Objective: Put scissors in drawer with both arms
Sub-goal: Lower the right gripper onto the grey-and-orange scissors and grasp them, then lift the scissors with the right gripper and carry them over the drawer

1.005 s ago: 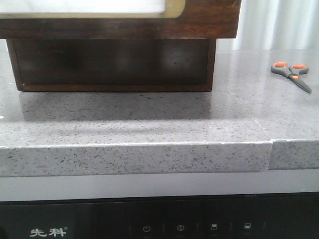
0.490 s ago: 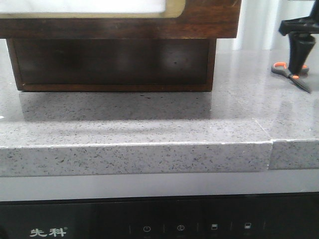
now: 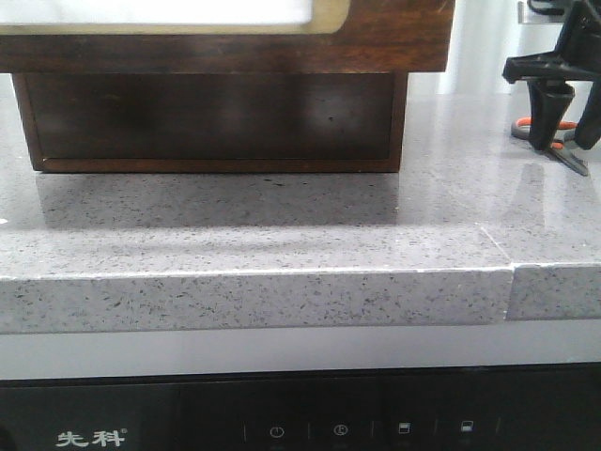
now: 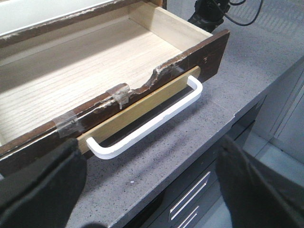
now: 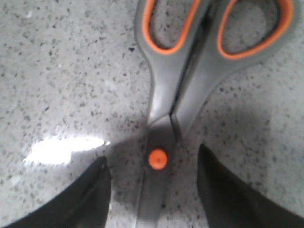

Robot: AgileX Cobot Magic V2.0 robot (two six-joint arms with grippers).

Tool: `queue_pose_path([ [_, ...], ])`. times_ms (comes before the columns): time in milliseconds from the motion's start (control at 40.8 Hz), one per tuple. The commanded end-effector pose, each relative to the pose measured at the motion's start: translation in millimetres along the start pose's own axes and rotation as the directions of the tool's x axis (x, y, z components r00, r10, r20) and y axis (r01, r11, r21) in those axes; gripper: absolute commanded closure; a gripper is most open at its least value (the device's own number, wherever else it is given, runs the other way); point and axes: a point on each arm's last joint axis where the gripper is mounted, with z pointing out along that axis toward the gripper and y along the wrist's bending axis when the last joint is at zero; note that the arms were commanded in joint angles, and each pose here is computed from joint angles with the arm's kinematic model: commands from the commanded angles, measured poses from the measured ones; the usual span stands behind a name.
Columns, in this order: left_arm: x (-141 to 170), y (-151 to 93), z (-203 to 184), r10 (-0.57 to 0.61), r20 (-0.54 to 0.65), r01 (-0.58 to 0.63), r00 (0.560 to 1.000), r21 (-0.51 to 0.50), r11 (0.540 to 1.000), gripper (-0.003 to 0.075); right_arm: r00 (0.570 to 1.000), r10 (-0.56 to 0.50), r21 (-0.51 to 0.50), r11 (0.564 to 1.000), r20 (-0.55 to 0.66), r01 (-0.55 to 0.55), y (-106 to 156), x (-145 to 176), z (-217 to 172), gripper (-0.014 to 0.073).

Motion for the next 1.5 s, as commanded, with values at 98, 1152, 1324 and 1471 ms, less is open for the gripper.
queue_pose_path([
  [98, -16, 0, -4, -0.014, 0.108, 0.014, 0.994, 0.001, 1.0, 0.0175, 0.997, -0.006, -0.003, 1.0, 0.08, 0.006, 0, -11, -30, 0.0183],
  [1152, -16, 0, -4, -0.014, 0.108, 0.014, 0.994, 0.001, 1.0, 0.0175, 0.988, -0.033, 0.011, 0.999, 0.152, 0.031, 4, -3, -91, 0.0487],
  [1324, -16, 0, -4, -0.014, 0.108, 0.014, 0.994, 0.001, 1.0, 0.0175, 0.946, -0.059, 0.023, 0.998, 0.32, 0.054, 8, 3, -153, 0.0487],
  [1471, -16, 0, -4, -0.014, 0.108, 0.014, 0.994, 0.001, 1.0, 0.0175, 0.882, -0.103, 0.032, 0.994, 0.459, 0.1, 14, 18, -210, 0.0487],
])
